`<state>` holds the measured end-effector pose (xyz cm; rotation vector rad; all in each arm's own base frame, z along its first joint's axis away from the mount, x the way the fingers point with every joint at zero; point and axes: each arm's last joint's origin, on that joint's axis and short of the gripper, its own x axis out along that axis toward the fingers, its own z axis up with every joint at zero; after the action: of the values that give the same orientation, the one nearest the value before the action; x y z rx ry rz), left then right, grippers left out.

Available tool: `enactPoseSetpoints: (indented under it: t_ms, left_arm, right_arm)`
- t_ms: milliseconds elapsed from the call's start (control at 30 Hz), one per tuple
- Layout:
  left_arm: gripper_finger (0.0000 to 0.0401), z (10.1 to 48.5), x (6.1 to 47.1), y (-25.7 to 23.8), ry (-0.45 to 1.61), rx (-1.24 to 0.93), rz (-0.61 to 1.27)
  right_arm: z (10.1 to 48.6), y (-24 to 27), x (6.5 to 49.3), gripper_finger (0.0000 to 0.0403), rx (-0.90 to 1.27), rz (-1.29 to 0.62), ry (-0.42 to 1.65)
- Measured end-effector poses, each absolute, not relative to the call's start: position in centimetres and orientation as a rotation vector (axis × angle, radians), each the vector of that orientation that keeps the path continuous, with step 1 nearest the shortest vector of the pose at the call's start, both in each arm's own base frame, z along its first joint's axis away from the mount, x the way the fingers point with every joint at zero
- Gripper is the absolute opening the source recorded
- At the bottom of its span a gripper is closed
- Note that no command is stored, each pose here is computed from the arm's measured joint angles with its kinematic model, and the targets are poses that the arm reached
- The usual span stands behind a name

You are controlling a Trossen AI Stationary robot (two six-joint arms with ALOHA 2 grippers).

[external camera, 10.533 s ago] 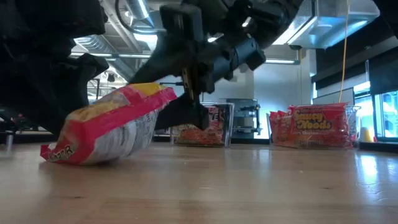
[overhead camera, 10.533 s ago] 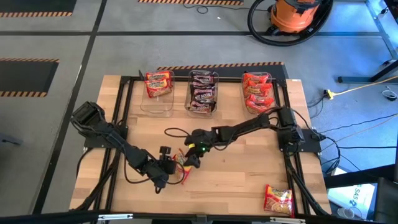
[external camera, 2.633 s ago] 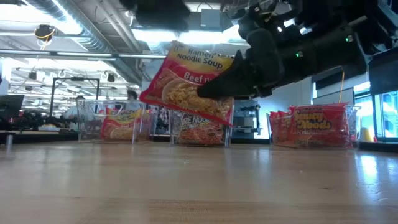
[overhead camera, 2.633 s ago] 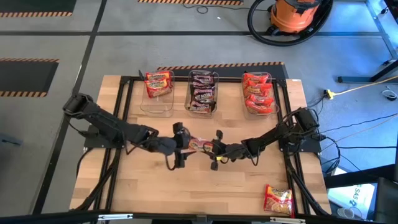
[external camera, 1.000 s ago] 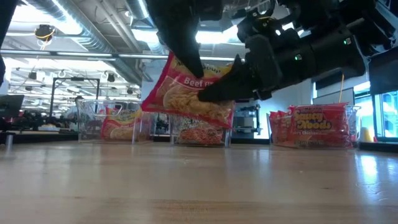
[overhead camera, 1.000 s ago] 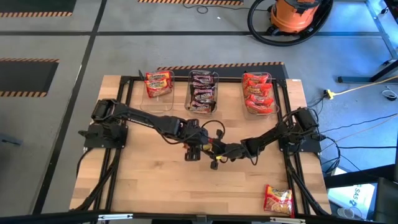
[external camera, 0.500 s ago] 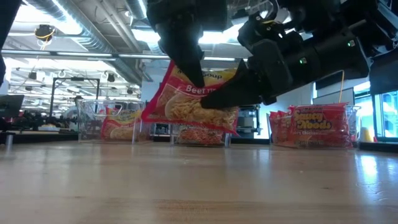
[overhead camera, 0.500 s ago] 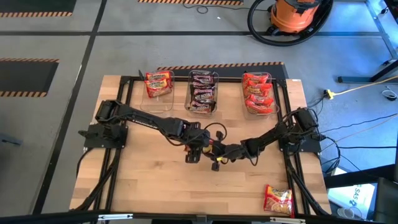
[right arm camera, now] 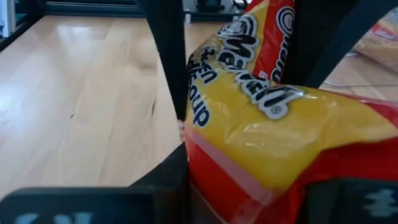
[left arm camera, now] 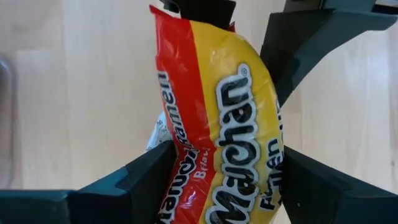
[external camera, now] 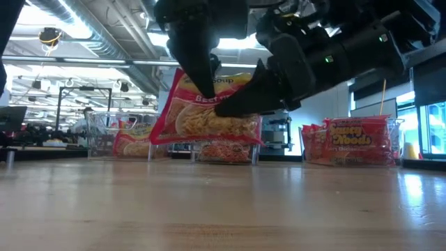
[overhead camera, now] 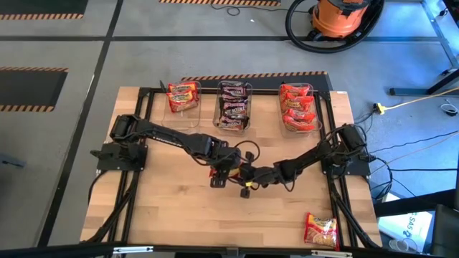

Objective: Sort Maruchan noodles
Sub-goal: Put the red noodle pack into the left transparent bin

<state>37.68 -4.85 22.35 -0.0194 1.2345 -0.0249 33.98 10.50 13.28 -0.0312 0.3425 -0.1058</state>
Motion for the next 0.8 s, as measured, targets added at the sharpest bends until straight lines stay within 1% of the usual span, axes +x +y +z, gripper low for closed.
enactPoseSetpoints:
  t_ms: [233, 400, 533, 667, 800]
  left_arm:
    - [0.0209, 22.2, 37.3, -5.3, 1.264, -0.014, -0.046]
    - [0.0168, 22.1, 37.1, -5.2, 1.278, -0.013, -0.036]
    - [0.0141, 22.1, 37.1, -5.1, 1.281, -0.015, -0.029]
    - [0.0121, 22.1, 37.1, -5.1, 1.285, -0.012, -0.027]
    - [0.0113, 22.4, 36.8, -5.2, 1.298, -0.009, -0.028]
  right_arm:
    - [14.7, 11.2, 35.7, 0.0132, -0.059, -0.096, 0.426]
    - [15.8, 11.3, 36.4, 0.0165, -0.021, -0.193, 0.452]
    - [15.8, 11.4, 36.5, 0.0189, -0.066, -0.176, 0.475]
    - [15.9, 11.4, 36.4, 0.0200, -0.065, -0.152, 0.483]
    - [16.1, 12.1, 36.2, 0.0202, -0.079, -0.107, 0.477]
